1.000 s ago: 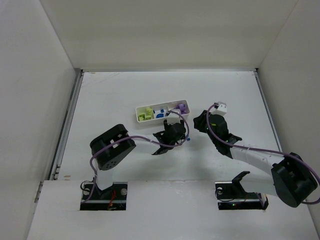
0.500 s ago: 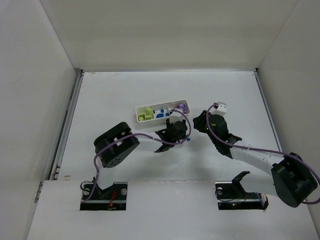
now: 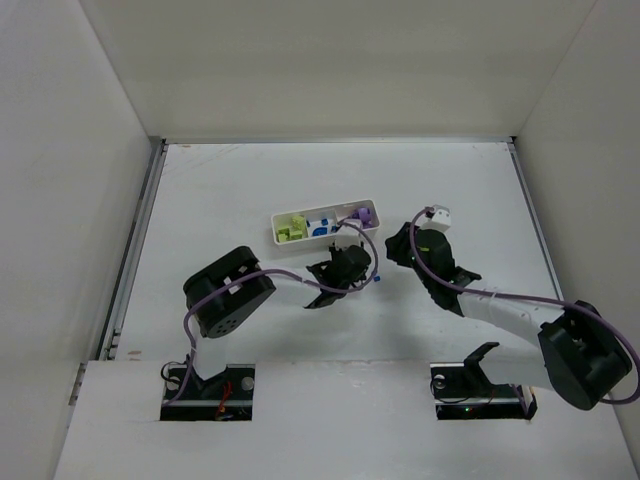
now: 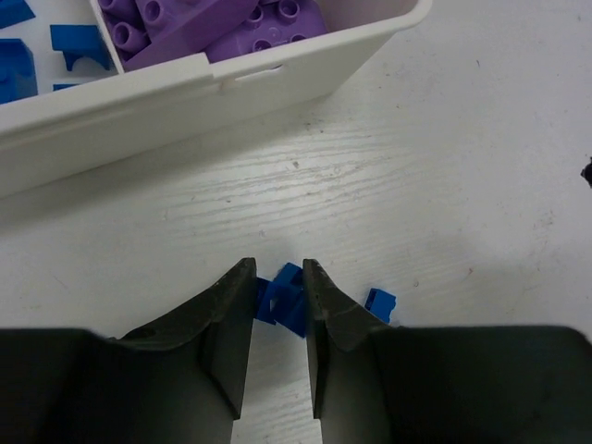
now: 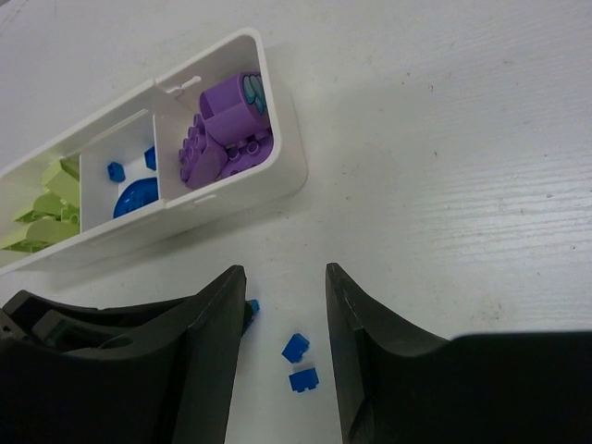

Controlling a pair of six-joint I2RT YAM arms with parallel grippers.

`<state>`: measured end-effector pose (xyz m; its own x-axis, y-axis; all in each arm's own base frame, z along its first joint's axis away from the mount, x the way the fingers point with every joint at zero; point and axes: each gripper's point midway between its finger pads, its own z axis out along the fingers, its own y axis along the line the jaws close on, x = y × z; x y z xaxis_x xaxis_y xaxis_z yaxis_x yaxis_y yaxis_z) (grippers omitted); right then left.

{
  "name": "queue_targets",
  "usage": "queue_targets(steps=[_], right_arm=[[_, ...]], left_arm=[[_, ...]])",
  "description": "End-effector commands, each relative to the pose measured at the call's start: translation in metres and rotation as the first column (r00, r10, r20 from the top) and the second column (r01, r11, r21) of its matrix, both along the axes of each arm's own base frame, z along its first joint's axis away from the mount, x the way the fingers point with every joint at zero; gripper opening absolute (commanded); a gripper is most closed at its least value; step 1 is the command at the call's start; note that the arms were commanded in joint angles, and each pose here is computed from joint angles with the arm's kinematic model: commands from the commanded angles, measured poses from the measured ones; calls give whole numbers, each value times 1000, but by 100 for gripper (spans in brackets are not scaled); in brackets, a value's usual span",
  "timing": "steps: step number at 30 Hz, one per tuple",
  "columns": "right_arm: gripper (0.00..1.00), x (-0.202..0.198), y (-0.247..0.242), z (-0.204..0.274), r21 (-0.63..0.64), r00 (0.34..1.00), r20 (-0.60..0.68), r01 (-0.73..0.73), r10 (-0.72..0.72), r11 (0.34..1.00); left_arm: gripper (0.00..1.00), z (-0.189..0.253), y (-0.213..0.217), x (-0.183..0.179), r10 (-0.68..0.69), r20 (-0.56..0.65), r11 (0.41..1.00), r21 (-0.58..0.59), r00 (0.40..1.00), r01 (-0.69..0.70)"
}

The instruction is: Sort the legos into containers by color

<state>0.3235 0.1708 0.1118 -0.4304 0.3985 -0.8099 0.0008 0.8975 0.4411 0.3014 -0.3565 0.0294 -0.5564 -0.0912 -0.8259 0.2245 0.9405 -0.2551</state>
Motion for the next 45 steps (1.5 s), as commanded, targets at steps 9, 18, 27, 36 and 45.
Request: queue_targets(steps=[9,18,27,36,45], right_arm=[[46,7,11,14,40,999,45,-12,11,999],[46,8,14,9,28,999,32,-18,17,999],[46,7,14,11,26,999,35,-21,20,999],[47,7,17,10,23,999,30,-30,29,999],[47,6,19,11,22,999,31,-35,34,999]], left_arm=[[20,15,20,-16,24,7,1000,-20,1000,-24],[18,35,28,-20,40,47,998,-47,998,-38],[18,52,33,-14,58,68,996,-77,996,-52],[29,28,19,-34,-46,-4,999,-18,999,46],[28,15,14,-30,-53,-18,998,15,998,53]])
